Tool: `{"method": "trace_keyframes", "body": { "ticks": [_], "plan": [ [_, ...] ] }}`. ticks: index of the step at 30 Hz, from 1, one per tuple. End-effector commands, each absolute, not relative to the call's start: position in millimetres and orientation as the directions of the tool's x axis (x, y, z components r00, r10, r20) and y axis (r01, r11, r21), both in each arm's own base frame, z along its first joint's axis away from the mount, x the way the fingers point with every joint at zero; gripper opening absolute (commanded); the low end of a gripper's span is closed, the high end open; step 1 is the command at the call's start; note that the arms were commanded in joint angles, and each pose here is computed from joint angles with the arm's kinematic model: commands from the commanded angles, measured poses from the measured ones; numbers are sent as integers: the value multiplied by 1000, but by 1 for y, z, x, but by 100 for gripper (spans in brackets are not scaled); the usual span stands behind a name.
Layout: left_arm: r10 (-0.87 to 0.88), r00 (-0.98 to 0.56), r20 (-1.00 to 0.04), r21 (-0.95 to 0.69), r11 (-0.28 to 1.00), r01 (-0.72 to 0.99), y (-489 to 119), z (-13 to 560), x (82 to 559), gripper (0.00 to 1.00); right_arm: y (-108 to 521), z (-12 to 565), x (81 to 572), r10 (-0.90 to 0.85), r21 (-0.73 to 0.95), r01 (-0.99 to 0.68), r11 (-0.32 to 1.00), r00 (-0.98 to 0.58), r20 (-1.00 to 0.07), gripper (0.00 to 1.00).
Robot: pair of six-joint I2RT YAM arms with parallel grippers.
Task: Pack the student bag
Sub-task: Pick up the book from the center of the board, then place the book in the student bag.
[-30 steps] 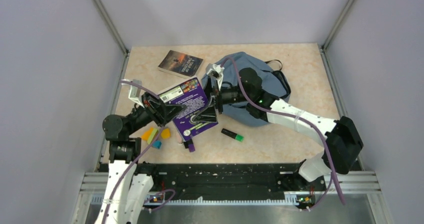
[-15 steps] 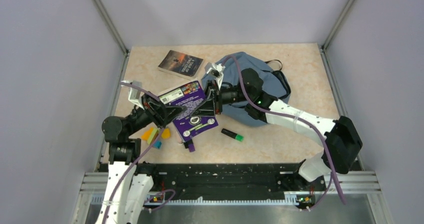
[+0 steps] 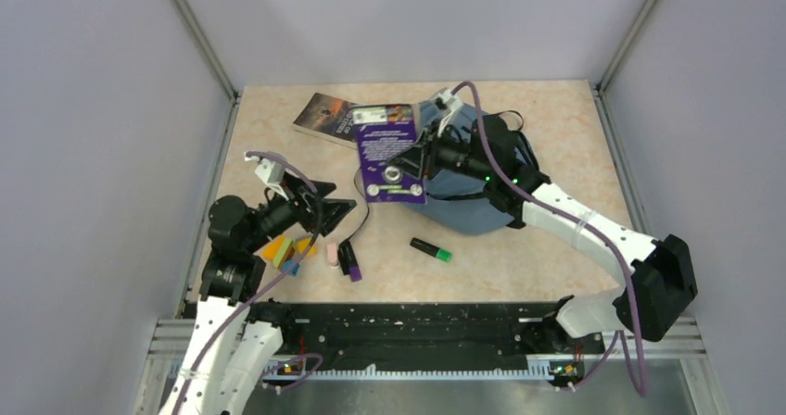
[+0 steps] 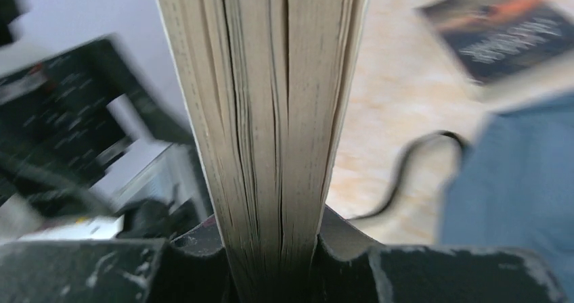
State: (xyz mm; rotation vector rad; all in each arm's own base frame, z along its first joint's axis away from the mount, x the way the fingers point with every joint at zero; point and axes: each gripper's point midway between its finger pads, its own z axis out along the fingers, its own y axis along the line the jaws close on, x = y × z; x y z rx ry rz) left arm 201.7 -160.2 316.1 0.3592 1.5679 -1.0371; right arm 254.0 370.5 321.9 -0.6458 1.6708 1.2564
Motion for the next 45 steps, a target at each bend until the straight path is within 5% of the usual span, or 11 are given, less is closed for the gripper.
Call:
{"method": "trace_keyframes", "body": {
  "ticks": [1, 10, 19, 28, 42, 44, 45],
  "plan": [
    [-201, -303, -932, -357, 662, 659, -166, 281, 225, 84, 304, 325, 315, 265, 501, -647, 575, -433, -862, 0],
    [-103, -322, -941, -317, 602, 733, -255, 249, 253, 84, 174, 330, 346, 331, 434, -373, 820, -310, -891, 0],
    [46, -324, -945, -261, 494, 830, -380, 225, 284, 81, 25, 345, 343, 307, 297, 81, 951, -177, -935, 0],
    [171, -246, -954, -130, 502, 855, -440, 214, 324, 84, 8, 334, 319, 282, 254, 162, 953, -179, -943, 0],
    [293, -324, -900, -174, 440, 881, -482, 159, 327, 88, -26, 325, 286, 245, 185, 319, 930, -162, -956, 0],
    [297, -327, -897, -159, 475, 866, -480, 161, 334, 68, -23, 325, 281, 264, 214, 304, 928, -133, -955, 0],
    [286, -326, -901, -151, 497, 854, -479, 165, 339, 48, -21, 325, 279, 272, 228, 291, 929, -120, -955, 0]
  ]
}}
